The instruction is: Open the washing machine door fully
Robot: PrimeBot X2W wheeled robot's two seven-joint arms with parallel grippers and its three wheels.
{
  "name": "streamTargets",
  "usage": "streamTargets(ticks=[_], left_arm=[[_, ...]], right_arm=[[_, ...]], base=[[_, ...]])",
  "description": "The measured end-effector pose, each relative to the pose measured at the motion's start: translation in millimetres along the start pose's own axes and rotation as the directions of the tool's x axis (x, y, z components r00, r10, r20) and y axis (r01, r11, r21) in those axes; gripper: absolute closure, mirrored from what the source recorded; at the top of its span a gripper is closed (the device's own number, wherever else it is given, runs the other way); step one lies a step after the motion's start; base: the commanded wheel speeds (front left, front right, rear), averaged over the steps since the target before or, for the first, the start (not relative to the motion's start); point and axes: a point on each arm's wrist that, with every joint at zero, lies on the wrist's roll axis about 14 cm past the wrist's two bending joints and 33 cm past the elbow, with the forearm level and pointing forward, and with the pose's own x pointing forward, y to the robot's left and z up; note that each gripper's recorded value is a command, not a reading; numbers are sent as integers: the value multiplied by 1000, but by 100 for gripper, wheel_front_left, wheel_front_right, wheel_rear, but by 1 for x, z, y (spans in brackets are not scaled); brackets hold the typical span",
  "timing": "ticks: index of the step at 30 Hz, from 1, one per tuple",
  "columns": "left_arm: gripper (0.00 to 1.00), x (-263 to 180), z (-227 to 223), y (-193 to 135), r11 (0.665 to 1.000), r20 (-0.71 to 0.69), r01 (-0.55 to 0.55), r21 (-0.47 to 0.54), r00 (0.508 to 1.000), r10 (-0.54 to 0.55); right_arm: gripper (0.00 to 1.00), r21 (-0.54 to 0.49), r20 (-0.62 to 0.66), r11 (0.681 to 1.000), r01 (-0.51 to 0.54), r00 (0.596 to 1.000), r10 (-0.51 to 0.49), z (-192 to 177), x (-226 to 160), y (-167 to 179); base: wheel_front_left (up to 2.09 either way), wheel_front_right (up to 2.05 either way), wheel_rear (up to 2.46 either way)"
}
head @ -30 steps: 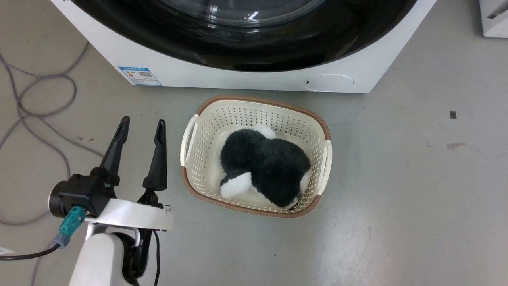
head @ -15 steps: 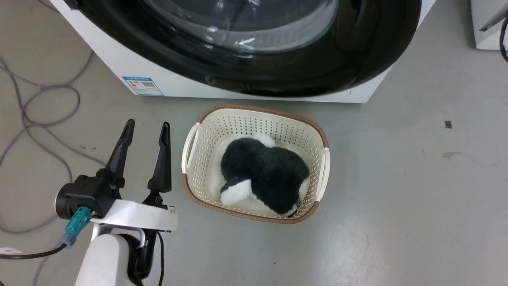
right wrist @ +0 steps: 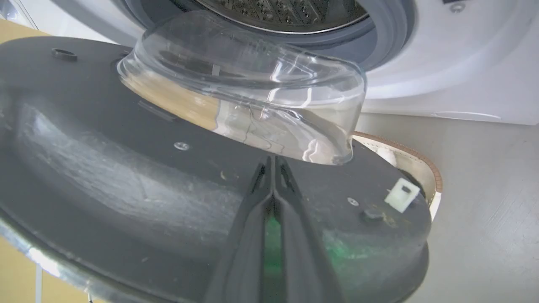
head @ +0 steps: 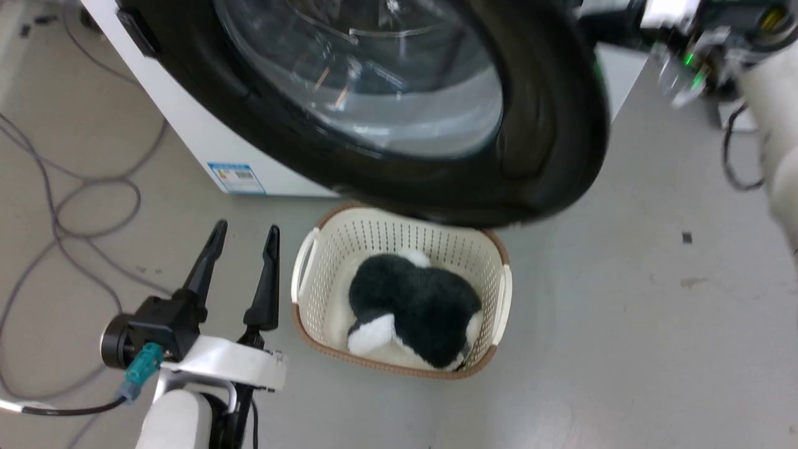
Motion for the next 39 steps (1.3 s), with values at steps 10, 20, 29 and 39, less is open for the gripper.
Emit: streamTargets(ticks=[10,20,29,39], left_arm=[[0,-27,13,-1,999,13,-3,32,1000,3],[0,-54,13,4,999,1,-39,32,999,39],[0,-64,9,5,998,-14,-53,30,999,53],[0,-72,4,4,998,-29,-55,26,998,56]], right_arm=[[100,1,-73,997,-73,995,72,-55,-15,13],[100,-17,-169,983,-185,969,179,-113,-16,42],[100,-33,-250,965,-260,937,244,-147,-14,64],[100,-21,-353,938,-345,881,316,-192,-16,80]], base=[[0,0,0],[0,0,0],[0,0,0],[0,0,0]])
